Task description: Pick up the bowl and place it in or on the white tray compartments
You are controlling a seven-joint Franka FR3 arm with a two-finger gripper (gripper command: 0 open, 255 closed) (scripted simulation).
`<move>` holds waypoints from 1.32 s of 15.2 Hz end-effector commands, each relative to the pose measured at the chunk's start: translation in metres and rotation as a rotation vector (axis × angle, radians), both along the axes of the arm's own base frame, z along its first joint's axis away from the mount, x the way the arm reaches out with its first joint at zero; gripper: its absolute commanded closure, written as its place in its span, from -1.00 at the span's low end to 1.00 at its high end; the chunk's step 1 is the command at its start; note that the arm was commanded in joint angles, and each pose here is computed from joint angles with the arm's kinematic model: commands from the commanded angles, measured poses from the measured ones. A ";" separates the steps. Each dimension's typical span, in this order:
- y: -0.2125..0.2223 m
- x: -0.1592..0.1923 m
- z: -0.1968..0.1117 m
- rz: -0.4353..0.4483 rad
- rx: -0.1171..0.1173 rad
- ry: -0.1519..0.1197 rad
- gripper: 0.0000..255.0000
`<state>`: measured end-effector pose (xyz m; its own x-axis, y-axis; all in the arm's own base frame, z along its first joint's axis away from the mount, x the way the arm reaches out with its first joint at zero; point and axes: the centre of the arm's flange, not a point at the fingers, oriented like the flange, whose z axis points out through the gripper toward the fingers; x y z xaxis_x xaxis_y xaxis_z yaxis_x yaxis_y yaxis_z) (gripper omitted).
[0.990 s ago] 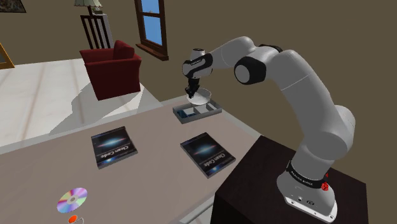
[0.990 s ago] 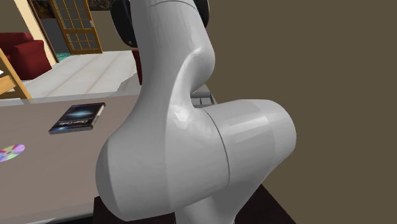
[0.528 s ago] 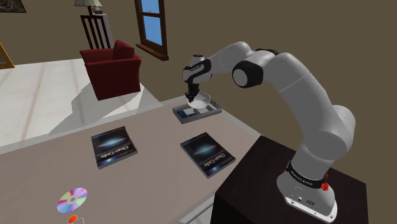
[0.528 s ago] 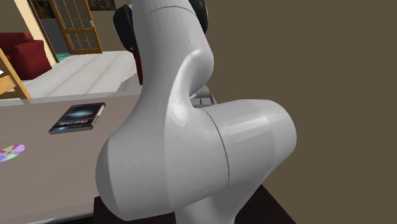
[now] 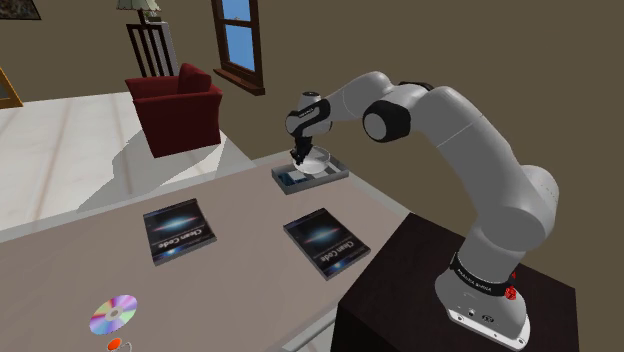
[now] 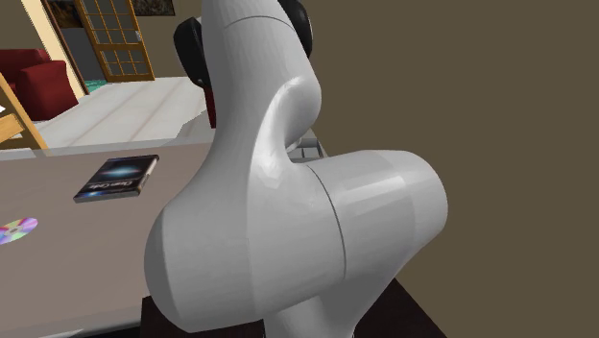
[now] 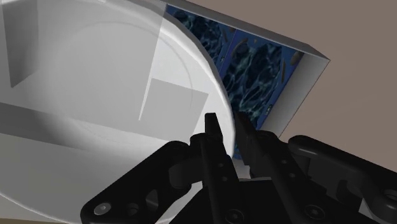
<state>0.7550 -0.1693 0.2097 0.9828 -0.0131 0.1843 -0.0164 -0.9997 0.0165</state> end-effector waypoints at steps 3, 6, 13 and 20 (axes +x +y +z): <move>-0.002 -0.002 -0.003 -0.003 -0.001 0.006 1.00; -0.001 -0.002 -0.004 -0.003 -0.001 0.006 -1.00; -0.002 -0.009 0.036 -0.003 -0.001 0.006 -1.00; -0.001 -0.010 0.046 -0.003 -0.001 0.006 -1.00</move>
